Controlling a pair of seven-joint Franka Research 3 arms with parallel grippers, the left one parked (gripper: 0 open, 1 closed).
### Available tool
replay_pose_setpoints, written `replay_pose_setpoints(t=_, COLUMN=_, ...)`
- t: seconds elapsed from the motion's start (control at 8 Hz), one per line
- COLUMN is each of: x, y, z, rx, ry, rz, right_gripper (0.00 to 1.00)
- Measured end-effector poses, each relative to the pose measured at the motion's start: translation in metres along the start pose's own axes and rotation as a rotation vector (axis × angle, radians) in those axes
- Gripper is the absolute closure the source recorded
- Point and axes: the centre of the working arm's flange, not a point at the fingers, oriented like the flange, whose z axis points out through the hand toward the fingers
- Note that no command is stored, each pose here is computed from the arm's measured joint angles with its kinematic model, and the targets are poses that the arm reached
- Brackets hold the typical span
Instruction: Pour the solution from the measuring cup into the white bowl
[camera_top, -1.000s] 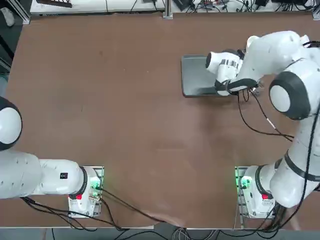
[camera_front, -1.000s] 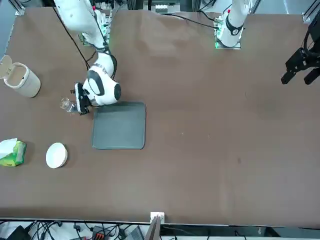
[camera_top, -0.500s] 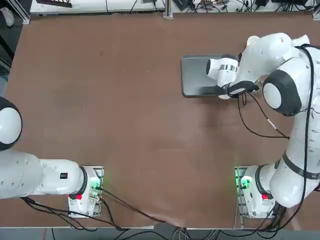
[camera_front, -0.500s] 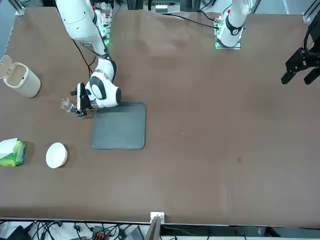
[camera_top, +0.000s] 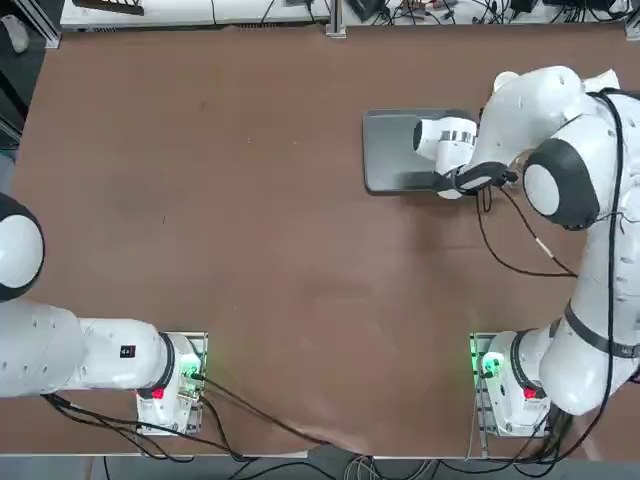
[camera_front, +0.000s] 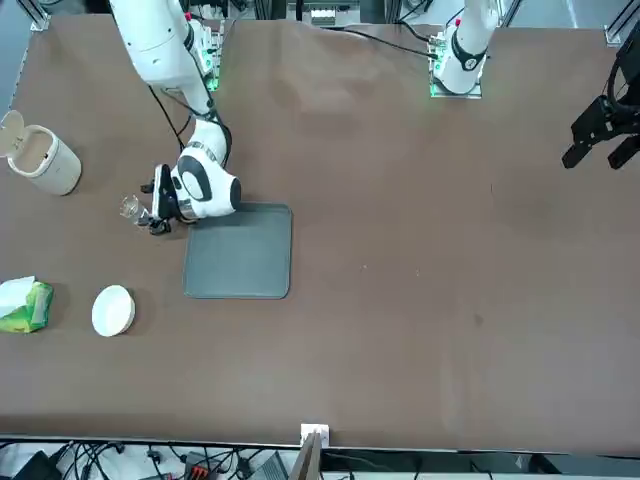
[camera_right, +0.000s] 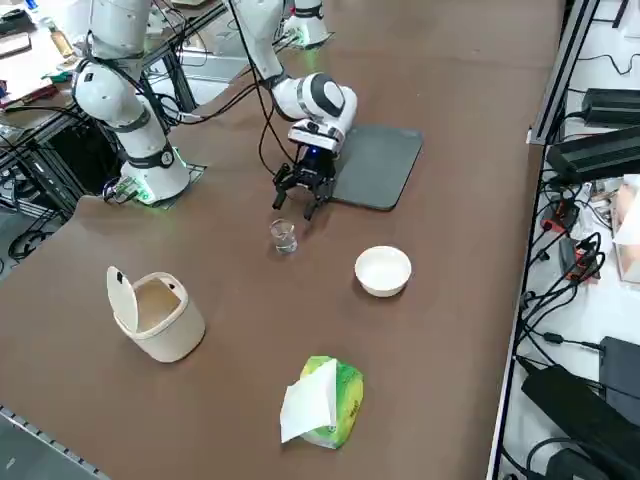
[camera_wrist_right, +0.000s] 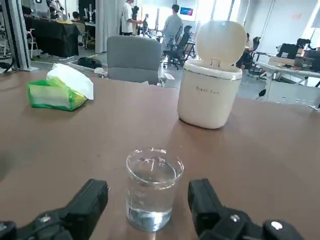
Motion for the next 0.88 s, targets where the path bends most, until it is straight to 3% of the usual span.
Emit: replay_pose_setpoints(t=0.88, x=-0.021, y=-0.003, z=0.029, rx=0.009, ry=-0.003, rz=0.041, right_gripper=0.01)
